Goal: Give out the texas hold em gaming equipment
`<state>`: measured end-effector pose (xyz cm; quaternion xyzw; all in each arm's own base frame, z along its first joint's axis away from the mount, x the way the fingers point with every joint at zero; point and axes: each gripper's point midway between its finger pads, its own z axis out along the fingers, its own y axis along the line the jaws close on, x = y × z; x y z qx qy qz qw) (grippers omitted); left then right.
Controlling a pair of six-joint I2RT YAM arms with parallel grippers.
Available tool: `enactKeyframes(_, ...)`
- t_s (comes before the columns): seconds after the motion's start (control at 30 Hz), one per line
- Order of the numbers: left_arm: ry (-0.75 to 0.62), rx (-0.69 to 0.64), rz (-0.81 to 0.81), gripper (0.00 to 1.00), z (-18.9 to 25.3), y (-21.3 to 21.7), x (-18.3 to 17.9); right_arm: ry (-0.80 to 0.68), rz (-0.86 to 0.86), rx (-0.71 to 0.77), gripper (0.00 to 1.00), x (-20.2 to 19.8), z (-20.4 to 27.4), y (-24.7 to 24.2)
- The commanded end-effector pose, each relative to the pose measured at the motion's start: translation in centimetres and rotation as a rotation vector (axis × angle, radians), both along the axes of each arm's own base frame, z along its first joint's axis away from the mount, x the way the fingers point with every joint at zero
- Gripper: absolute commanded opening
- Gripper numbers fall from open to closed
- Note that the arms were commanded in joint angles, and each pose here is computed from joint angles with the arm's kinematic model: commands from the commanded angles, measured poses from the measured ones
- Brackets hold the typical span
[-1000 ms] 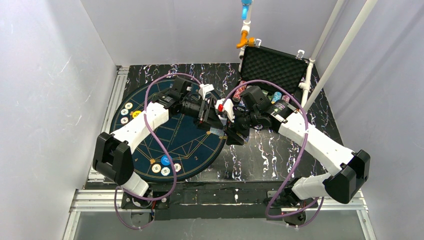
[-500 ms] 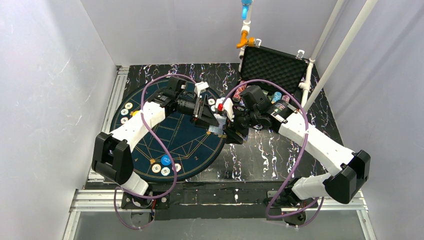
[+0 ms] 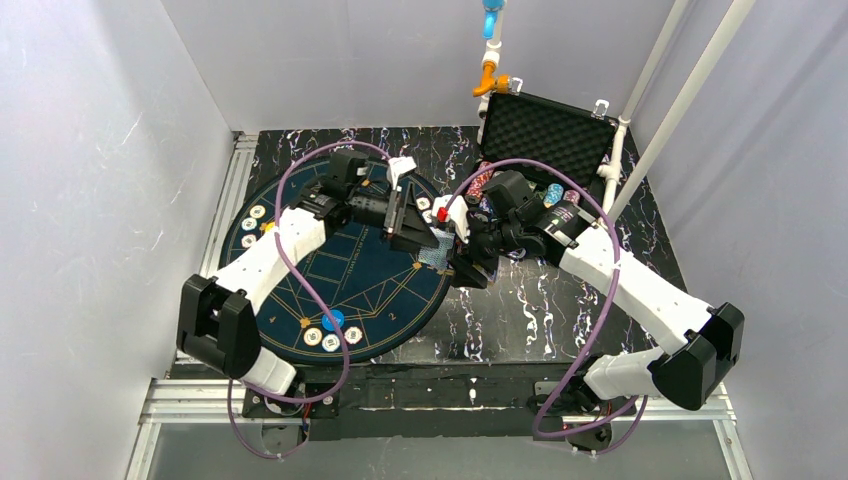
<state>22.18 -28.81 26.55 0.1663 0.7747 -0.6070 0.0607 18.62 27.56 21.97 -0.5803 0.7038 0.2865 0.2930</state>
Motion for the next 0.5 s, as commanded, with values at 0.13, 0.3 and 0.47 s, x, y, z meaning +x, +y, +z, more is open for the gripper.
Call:
enactKeyframes(0.13, 0.125, -0.008, -0.094, 0.74, -1.1, -2.7, -1.5, -0.061, -0.001, 0.057, 0.01, 0.7, 1.8, 0.7)
enactKeyframes(0.3, 0.179, -0.061, -0.082, 0.70, -0.9, -2.4, -0.8, -0.076, -0.005, 0.061, 0.01, 0.3, 2.0, 0.2)
enactKeyframes(0.47, 0.194, -0.061, -0.059, 0.69, -1.2, -1.5, -0.7, -0.078, -0.003, 0.063, 0.01, 0.1, 2.0, 0.0)
